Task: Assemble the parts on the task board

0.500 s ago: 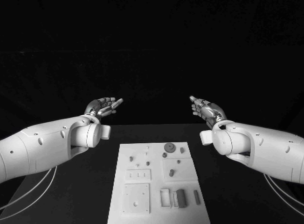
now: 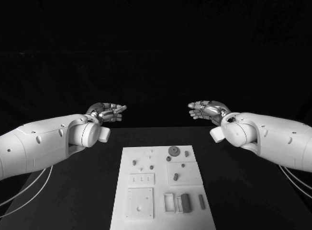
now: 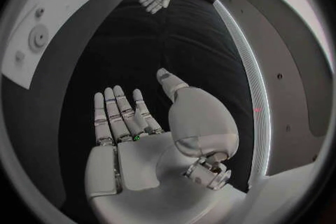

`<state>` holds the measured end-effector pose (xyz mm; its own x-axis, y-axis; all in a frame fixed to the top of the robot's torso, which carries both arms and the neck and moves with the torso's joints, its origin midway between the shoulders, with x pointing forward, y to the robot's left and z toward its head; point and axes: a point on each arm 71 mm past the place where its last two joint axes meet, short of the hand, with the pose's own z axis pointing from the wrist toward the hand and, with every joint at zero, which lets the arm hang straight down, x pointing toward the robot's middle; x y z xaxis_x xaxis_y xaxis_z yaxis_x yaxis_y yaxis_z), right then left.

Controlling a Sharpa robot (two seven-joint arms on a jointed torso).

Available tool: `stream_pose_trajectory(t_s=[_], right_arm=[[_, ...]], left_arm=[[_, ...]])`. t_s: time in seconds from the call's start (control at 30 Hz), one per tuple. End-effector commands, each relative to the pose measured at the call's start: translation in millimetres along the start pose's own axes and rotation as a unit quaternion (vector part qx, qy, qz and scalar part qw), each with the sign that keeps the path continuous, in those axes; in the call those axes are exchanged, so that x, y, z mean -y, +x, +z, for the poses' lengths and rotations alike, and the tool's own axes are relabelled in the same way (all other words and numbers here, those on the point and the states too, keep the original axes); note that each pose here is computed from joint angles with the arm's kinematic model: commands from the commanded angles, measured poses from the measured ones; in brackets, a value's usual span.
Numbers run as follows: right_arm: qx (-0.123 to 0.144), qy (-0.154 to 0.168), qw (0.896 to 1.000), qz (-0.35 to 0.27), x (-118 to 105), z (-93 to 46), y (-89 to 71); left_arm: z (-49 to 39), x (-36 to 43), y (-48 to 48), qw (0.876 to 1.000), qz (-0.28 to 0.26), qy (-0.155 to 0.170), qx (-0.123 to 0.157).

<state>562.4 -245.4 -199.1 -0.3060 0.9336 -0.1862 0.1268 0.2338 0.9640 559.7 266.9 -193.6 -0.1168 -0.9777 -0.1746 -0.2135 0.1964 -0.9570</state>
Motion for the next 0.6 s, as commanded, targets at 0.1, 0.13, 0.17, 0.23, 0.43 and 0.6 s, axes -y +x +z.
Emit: stream_pose_trajectory(t_s=[0.1,0.13,0.17,0.23,0.43,0.6], right_arm=[[-0.032,-0.036,0.951,-0.305,-4.8,8.0,7.0],[-0.033,-0.037,0.947,-0.318,-5.1,8.3,8.7],[-0.035,-0.038,0.941,-0.333,-5.5,8.8,10.9],[-0.035,-0.042,0.933,-0.357,-6.5,9.2,14.0],[-0.056,-0.056,0.898,-0.434,-8.0,9.1,26.3],[-0.073,-0.069,0.872,-0.479,-7.4,6.3,35.3]], left_arm=[[-11.5,-3.0,-6.5,0.997,0.011,0.028,-0.066],[-13.3,-3.3,-8.2,0.997,0.015,0.031,-0.072],[-14.6,-3.3,-9.4,0.996,0.017,0.035,-0.075],[-15.8,-3.3,-10.7,0.996,0.016,0.037,-0.076],[-20.7,-3.0,-7.8,0.994,0.011,0.046,-0.099],[-25.1,-3.2,-2.0,0.992,0.008,0.047,-0.115]])
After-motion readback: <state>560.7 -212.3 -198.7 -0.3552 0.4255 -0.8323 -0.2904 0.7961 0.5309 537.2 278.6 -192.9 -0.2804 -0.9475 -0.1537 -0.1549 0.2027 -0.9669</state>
